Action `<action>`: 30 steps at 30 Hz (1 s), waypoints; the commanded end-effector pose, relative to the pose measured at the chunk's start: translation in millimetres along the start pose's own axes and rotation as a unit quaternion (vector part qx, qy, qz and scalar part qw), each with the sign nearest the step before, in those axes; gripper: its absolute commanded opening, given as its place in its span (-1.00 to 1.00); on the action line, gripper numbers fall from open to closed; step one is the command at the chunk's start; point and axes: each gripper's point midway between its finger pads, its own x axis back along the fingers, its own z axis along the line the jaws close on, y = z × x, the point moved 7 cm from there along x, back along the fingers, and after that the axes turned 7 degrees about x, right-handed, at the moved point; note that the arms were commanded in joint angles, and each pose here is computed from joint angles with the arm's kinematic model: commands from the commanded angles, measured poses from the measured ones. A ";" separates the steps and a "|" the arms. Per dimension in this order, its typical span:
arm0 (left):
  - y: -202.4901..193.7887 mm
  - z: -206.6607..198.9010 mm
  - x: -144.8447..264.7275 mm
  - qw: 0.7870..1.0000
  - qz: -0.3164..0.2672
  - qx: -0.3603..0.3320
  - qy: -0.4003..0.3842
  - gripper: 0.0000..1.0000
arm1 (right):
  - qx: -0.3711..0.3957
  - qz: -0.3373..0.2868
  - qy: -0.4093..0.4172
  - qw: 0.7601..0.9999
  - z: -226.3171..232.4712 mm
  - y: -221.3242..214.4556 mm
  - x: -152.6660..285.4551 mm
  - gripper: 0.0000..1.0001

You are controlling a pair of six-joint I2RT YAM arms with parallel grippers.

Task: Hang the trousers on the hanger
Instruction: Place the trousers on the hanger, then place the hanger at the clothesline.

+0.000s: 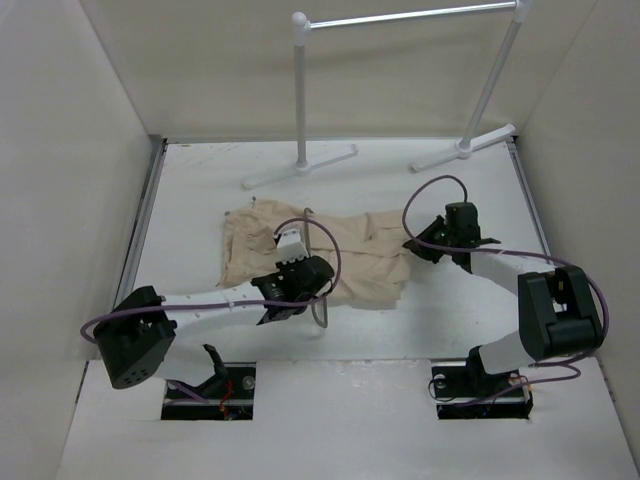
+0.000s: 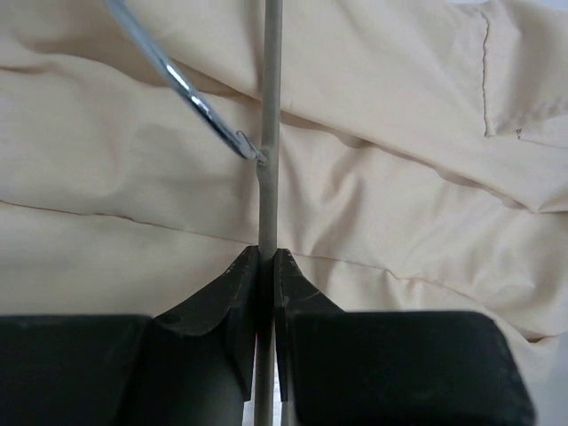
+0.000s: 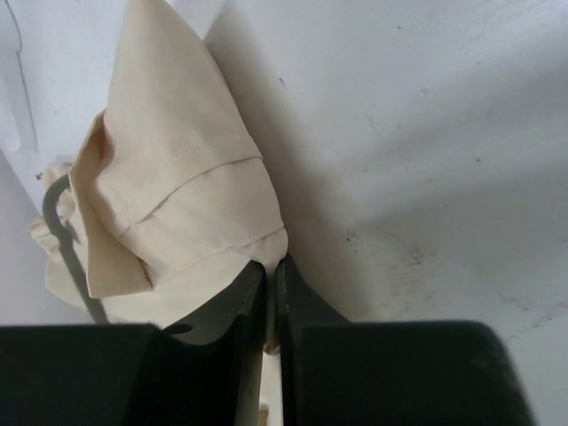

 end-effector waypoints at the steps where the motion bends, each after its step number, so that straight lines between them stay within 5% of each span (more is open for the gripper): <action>1: 35.1 -11.3 12.2 0.998 -0.054 -0.037 0.005 -1.00 | 0.016 -0.029 -0.026 0.999 -7.6 4.3 3.2 -0.68; 6: 63.7 -42.9 51.4 0.994 -0.078 -0.061 -0.050 -1.00 | 0.036 -0.035 0.011 0.999 8.0 2.0 29.9 0.03; 9: 80.9 -52.6 75.6 0.990 -0.092 -0.069 -0.083 -1.00 | 0.065 -0.061 0.052 0.995 31.0 4.1 67.2 0.24; 14: 113.5 -60.5 114.1 0.982 -0.110 -0.051 -0.144 -1.00 | 0.131 -0.081 0.182 0.971 87.8 -17.9 136.9 0.18; 17: 133.3 -63.3 136.0 0.975 -0.122 -0.045 -0.177 -1.00 | 0.150 -0.054 0.270 0.950 125.4 -47.0 173.5 -0.26; 23: 148.1 -78.8 157.9 0.967 -0.119 -0.050 -0.218 -1.00 | 0.141 -0.003 0.415 0.899 193.3 -86.0 218.1 0.13; 30: 147.3 -95.2 168.0 0.961 -0.117 -0.062 -0.244 -1.00 | 0.151 0.019 0.442 0.884 233.7 -97.6 214.3 0.13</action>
